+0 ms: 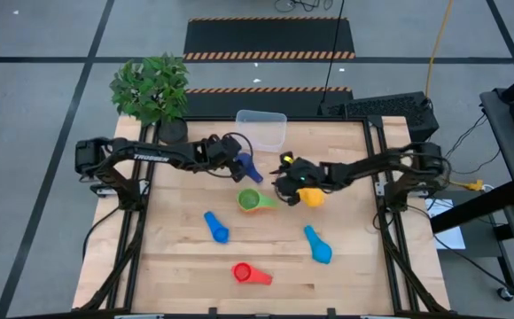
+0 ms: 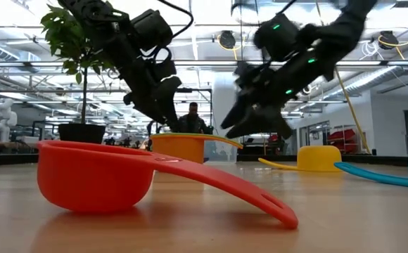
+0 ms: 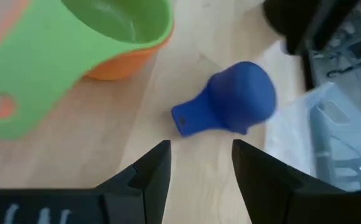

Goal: Nest measuring cups in basket
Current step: Stack the dark blue measuring cup on top of the green measuring cup

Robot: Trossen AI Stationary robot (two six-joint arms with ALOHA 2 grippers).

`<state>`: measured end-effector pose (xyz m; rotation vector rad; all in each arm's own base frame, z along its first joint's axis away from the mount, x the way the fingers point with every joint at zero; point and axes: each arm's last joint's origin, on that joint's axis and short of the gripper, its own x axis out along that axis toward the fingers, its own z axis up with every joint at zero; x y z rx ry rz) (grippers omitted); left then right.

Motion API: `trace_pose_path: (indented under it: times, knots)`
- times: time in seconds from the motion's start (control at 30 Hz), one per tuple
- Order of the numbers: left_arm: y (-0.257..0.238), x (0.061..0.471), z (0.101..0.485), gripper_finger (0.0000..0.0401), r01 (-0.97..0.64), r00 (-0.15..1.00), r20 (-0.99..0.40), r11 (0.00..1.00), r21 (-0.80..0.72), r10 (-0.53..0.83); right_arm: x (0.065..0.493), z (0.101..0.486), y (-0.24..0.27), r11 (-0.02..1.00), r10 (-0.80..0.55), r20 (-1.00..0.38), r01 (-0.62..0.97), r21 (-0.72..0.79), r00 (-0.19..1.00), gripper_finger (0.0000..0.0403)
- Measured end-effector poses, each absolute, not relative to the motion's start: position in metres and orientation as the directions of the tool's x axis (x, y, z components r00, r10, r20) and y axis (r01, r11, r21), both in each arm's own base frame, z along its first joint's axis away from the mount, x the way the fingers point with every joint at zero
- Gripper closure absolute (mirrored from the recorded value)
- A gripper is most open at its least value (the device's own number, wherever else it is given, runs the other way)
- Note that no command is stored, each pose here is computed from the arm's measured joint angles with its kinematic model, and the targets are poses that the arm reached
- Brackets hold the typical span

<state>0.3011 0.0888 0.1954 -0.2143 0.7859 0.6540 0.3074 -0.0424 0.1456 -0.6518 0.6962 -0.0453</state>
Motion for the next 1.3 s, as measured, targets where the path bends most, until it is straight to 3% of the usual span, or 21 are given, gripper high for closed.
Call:
trace_pose_path:
  times: [0.1, 0.53, 0.87, 1.3]
  knots:
    - [0.099, 0.297, 0.194, 0.0135, -0.628, 0.513, -0.734, 0.777, 0.033, 0.446, 0.319, 0.136, -0.051, 0.791, -0.256, -0.641, -0.224, -0.569, 0.723, 0.0241]
    - [0.112, 0.290, 0.192, 0.0135, -0.624, 0.485, -0.765, 0.781, 0.036, 0.423, 0.342, 0.124, -0.058, 0.688, -0.202, -0.654, -0.370, -0.625, 0.729, 0.0241]
    - [0.120, 0.292, 0.184, 0.0135, -0.632, 0.458, -0.760, 0.770, 0.087, 0.462, 0.342, 0.124, -0.059, 0.709, -0.136, -0.659, -0.392, -0.587, 0.740, 0.0241]
    - [0.126, 0.298, 0.164, 0.0135, -0.573, 0.473, -0.795, 0.818, 0.049, 0.379, 0.345, 0.109, -0.064, 0.705, -0.138, -0.662, -0.397, -0.588, 0.737, 0.0241]
